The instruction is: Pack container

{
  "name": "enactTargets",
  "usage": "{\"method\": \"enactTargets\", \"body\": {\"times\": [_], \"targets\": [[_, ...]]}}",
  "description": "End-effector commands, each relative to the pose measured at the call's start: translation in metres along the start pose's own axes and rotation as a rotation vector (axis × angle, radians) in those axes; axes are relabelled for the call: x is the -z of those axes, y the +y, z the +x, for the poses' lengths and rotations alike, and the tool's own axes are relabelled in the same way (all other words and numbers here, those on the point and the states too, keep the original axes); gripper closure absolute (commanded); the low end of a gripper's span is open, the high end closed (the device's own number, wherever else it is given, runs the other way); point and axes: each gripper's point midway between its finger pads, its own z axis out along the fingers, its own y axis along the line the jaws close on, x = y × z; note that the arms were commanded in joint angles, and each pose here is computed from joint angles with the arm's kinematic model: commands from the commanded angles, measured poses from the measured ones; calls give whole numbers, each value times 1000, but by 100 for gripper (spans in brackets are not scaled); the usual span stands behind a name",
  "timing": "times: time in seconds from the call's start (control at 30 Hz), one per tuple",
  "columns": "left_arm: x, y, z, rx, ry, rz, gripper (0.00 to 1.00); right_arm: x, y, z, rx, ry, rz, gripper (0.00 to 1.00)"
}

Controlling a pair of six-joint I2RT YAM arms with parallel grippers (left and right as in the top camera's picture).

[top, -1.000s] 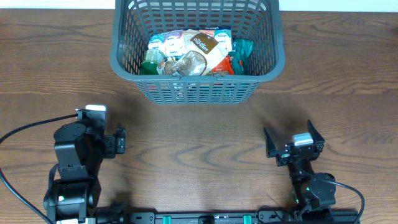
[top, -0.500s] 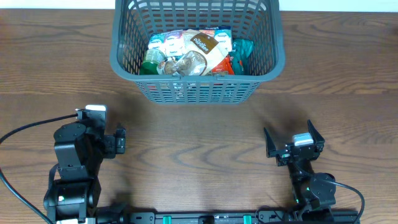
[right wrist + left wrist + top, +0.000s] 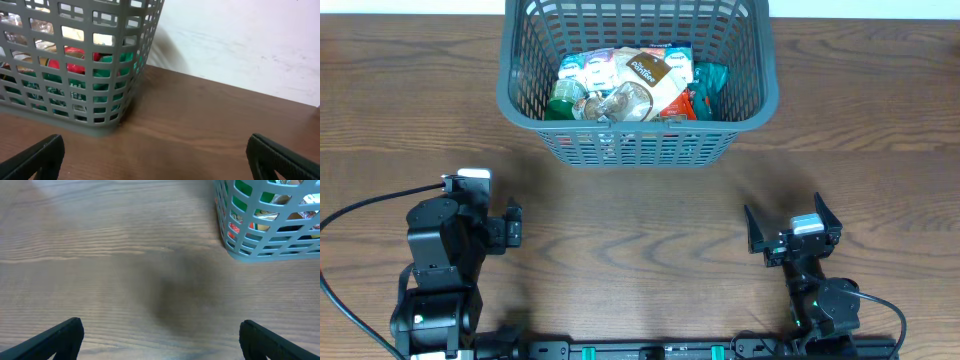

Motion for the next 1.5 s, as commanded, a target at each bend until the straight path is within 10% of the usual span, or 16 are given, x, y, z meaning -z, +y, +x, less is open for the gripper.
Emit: {"method": "enactTargets", "body": {"times": [0.0, 0.8, 1.47], "targets": [[0, -1, -2, -14, -6, 6, 1, 0, 0, 0, 14, -4, -4, 1], [21, -22, 16, 41, 8, 109, 1, 0, 0, 0, 14, -4, -4, 1], [24, -47, -15, -22, -725, 146, 2, 0, 0, 0, 14, -4, -4, 1]]}}
